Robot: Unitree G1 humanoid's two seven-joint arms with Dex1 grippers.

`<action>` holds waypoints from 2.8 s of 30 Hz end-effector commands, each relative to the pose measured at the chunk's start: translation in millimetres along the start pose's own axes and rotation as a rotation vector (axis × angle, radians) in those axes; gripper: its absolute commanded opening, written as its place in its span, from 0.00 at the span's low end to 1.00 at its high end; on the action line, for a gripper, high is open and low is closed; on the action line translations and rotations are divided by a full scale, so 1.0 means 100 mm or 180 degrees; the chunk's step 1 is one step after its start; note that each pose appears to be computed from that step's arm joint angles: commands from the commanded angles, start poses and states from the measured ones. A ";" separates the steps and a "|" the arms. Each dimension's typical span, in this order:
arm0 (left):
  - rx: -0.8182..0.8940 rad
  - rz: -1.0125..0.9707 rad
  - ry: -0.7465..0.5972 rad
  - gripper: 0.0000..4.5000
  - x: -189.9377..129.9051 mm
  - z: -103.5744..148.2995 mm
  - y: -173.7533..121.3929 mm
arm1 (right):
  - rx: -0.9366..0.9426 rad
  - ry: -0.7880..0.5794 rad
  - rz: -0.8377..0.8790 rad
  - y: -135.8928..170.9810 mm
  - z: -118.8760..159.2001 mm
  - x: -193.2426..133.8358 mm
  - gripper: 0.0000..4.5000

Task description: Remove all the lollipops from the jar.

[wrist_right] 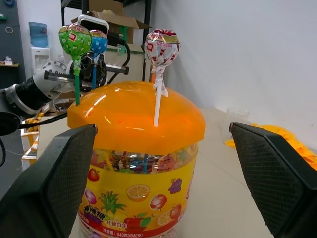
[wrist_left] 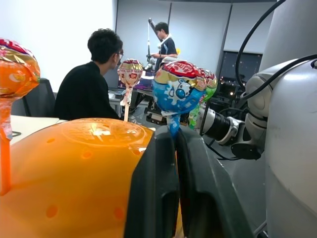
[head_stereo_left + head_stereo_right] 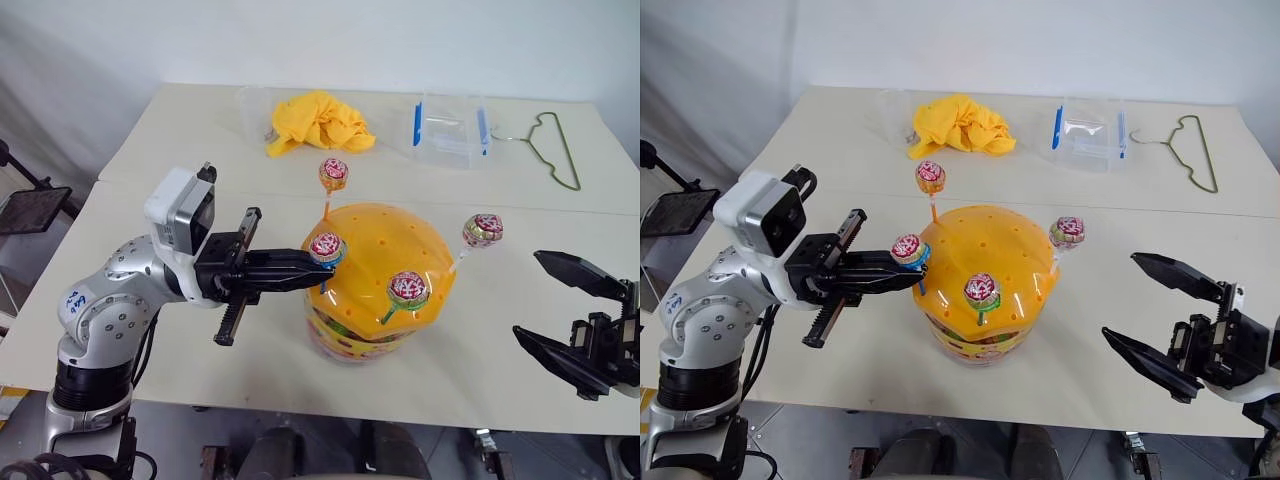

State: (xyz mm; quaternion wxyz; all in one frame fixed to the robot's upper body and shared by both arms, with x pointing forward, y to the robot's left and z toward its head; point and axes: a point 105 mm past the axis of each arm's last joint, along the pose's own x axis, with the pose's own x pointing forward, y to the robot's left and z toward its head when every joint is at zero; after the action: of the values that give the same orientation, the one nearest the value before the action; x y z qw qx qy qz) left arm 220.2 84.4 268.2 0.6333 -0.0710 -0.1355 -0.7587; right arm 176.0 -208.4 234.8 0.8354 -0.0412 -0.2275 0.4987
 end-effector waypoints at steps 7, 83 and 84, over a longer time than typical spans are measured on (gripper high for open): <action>-0.0288 0.0630 -0.0567 0.00 -0.53 0.54 0.21 | -0.0194 -0.0230 0.0000 -0.04 0.19 0.06 1.00; 0.0159 0.0414 -0.0619 0.01 -0.07 0.84 0.86 | 0.0000 -0.0257 -0.0107 -0.05 0.43 0.05 1.00; 0.0129 0.0446 -0.0796 0.01 -0.19 0.98 0.82 | -0.0001 -0.0260 -0.0084 -0.06 0.43 0.05 1.00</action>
State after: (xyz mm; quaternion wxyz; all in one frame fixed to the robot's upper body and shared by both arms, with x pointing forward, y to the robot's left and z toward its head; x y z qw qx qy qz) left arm 306.3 94.3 339.6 0.6701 -0.1359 -0.1761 -0.7081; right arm 166.2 -211.2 273.4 0.8349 -0.0172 -0.2476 0.4912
